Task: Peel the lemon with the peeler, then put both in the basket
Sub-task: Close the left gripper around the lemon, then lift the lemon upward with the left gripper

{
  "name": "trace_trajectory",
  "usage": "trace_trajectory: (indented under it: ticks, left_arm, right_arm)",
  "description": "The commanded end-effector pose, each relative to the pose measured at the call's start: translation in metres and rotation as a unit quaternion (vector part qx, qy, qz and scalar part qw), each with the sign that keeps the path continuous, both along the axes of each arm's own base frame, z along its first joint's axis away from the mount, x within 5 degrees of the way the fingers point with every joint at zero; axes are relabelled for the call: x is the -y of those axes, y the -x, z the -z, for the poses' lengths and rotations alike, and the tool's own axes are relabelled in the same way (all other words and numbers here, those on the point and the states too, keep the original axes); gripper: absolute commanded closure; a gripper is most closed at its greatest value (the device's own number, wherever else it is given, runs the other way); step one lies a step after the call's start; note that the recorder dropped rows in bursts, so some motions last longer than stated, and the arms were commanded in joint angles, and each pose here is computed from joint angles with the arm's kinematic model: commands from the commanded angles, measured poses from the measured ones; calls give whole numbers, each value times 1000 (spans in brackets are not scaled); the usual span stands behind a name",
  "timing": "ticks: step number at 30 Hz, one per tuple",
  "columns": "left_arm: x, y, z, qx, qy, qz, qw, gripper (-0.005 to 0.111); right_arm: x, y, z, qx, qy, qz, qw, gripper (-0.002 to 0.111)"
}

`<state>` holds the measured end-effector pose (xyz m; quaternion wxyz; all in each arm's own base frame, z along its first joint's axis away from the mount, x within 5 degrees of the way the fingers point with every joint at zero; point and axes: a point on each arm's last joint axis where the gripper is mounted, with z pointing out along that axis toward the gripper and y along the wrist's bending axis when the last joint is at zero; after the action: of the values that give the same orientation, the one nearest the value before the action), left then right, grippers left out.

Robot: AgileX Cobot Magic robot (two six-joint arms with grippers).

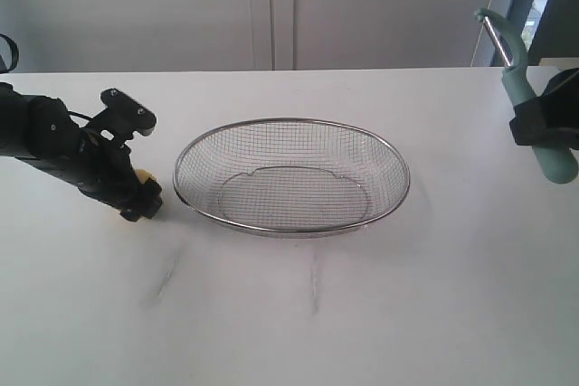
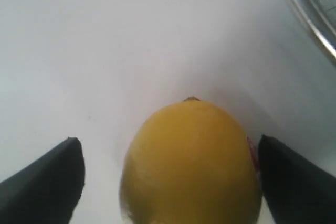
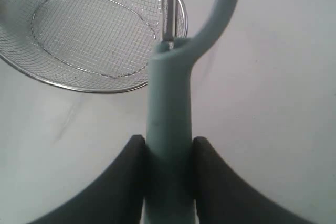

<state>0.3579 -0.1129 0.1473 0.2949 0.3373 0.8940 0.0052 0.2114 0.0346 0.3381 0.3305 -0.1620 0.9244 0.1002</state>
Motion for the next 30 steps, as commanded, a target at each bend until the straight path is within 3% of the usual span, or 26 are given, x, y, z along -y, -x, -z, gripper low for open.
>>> trace_trajectory:
  ticks: [1,7,13,18,30]
  left_arm:
    - [1,1,1,-9,1,-1,1000,47]
    - [1,4,2,-26,-2,0,1000,77]
    - [0,7,0,-43,-6,2,999,92]
    - [0,8,-24,-23,-5,15,1000,106]
    - [-5,27,-86,26,12,20,999,107]
  right_arm:
    - [0,1,-2,9,-6,4,1000,108]
    - [0,1,-2,10,-6,5,1000,108]
    - [0,1,-2,12,-6,5,1000,108]
    - [0,-1,-3,19,-6,8,1000,108]
    - [0,-1,-3,19,-6,8,1000,108]
